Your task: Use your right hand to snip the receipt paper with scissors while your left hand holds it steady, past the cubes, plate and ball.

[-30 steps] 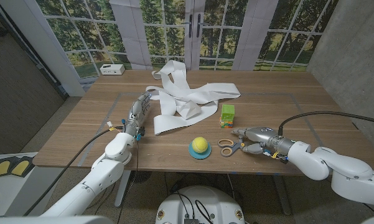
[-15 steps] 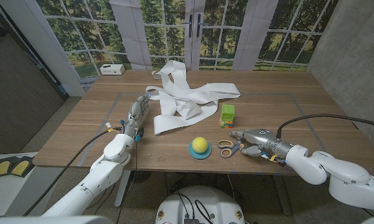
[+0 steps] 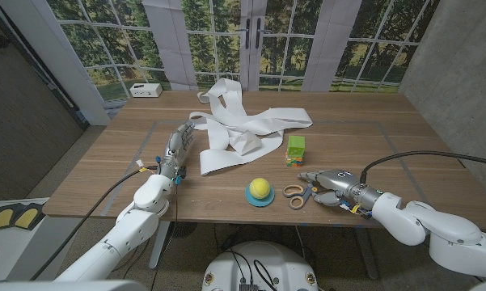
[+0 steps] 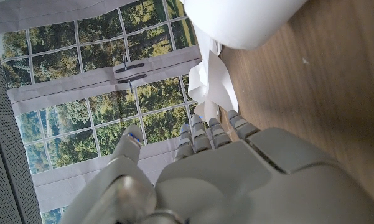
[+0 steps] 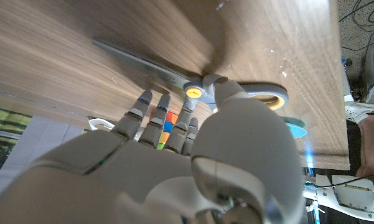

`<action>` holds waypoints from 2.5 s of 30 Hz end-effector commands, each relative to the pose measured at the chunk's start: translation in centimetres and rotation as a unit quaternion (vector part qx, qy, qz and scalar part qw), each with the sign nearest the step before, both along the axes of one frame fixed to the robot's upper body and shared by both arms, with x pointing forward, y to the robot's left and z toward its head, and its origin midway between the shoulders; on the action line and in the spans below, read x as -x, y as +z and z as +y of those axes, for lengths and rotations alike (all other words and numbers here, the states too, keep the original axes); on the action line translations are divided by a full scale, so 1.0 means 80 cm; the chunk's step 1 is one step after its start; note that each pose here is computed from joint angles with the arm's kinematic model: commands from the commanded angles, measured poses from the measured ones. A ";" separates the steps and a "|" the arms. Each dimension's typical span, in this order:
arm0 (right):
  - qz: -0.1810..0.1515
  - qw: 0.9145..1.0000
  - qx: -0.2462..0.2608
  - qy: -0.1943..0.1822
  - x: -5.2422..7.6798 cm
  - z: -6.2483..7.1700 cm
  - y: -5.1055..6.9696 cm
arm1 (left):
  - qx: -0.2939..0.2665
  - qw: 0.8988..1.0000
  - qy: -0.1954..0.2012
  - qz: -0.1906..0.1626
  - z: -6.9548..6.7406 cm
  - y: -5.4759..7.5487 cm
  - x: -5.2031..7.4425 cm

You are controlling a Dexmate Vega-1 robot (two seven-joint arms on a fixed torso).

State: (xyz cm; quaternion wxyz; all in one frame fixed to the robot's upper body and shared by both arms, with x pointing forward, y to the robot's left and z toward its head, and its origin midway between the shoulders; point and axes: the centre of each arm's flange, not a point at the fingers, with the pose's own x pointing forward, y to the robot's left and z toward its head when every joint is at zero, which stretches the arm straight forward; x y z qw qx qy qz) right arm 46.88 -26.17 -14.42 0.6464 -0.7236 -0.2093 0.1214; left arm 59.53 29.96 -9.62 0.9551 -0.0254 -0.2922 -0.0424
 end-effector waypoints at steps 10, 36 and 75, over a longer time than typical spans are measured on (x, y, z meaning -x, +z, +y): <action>-0.025 0.999 -0.031 0.005 0.005 -0.011 0.017 | -0.001 1.000 0.000 -0.002 -0.002 0.001 -0.001; -0.035 0.993 -0.111 0.027 0.014 -0.037 0.044 | -0.003 1.000 -0.001 0.003 -0.013 0.003 -0.008; -0.089 0.977 -0.181 0.071 0.046 -0.036 0.085 | 0.010 1.000 -0.005 -0.003 -0.001 0.001 0.003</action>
